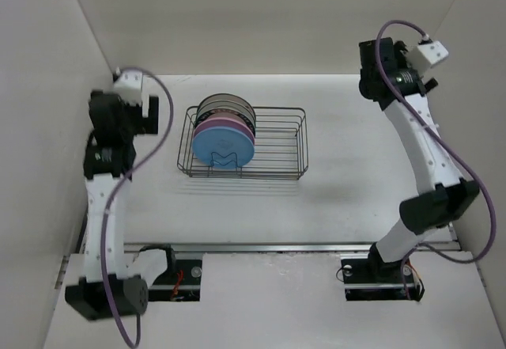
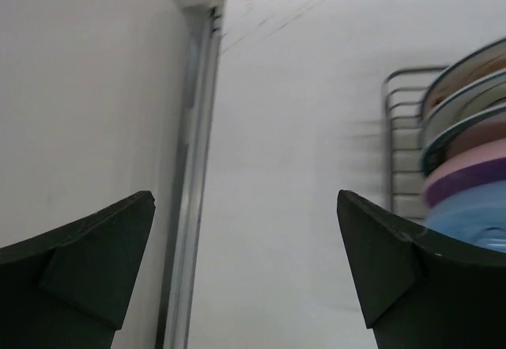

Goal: Unload the plates from the dish rack

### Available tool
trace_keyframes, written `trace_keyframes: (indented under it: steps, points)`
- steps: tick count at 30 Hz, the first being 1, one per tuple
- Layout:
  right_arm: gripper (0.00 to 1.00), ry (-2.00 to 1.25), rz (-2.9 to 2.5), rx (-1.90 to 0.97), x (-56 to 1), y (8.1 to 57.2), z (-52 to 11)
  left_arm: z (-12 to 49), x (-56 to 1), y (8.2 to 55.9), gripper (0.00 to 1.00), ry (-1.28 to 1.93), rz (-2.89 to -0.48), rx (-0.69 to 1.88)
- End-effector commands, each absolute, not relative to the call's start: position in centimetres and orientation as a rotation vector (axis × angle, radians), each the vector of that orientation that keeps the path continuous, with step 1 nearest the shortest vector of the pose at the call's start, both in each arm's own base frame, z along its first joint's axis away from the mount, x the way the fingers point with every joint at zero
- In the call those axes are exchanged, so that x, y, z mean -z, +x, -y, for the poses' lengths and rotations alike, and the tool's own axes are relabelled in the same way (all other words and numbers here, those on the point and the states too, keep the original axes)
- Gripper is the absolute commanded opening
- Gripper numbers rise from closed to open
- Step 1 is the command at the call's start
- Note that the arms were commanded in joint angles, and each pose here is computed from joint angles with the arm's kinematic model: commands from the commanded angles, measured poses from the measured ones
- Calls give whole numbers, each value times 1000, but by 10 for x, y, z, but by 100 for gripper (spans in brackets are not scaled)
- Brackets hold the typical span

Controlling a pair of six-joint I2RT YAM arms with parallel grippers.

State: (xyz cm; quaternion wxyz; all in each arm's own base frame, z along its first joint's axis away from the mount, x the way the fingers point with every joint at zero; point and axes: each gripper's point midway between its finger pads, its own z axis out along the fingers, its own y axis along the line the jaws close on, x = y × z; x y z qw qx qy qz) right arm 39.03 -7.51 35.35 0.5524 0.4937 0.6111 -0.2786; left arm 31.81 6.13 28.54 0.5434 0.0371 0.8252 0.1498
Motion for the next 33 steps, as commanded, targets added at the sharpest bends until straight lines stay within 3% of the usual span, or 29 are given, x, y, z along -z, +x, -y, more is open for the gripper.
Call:
trace_keyframes:
  steps: [1,2,3,5,6,9,10,13,21,27,33]
  points:
    - [95,309,-1680,179,-436,437,-52,1,-290,319,100,249,-2258,90]
    - [94,-49,-1678,-123,-433,416,-130,12,-291,320,100,288,-2342,170]
    - [94,-233,-1612,-241,-440,400,-165,20,-305,348,100,346,-2383,252]
    - [92,-437,-1514,-394,-444,376,-212,45,-296,324,100,426,-2562,514]
    - [86,-555,-1523,-500,-433,363,-251,48,-290,338,100,424,-2590,570]
    - [72,-806,-1652,-558,-389,339,-308,51,-273,360,100,342,-2576,621]
    - [64,-874,-1733,-538,-354,345,-327,51,-259,359,100,266,-2610,630]
    - [57,-1007,-1800,-544,-313,331,-362,41,-241,382,100,174,-2568,532]
    - [55,-1048,-1807,-553,-274,352,-411,29,-216,408,100,155,-2576,420]
    - [54,-985,-1897,-386,-237,388,-418,21,-166,411,100,95,-2718,369]
    - [53,-949,-1889,-344,-246,394,-414,28,-144,405,100,106,-2786,376]
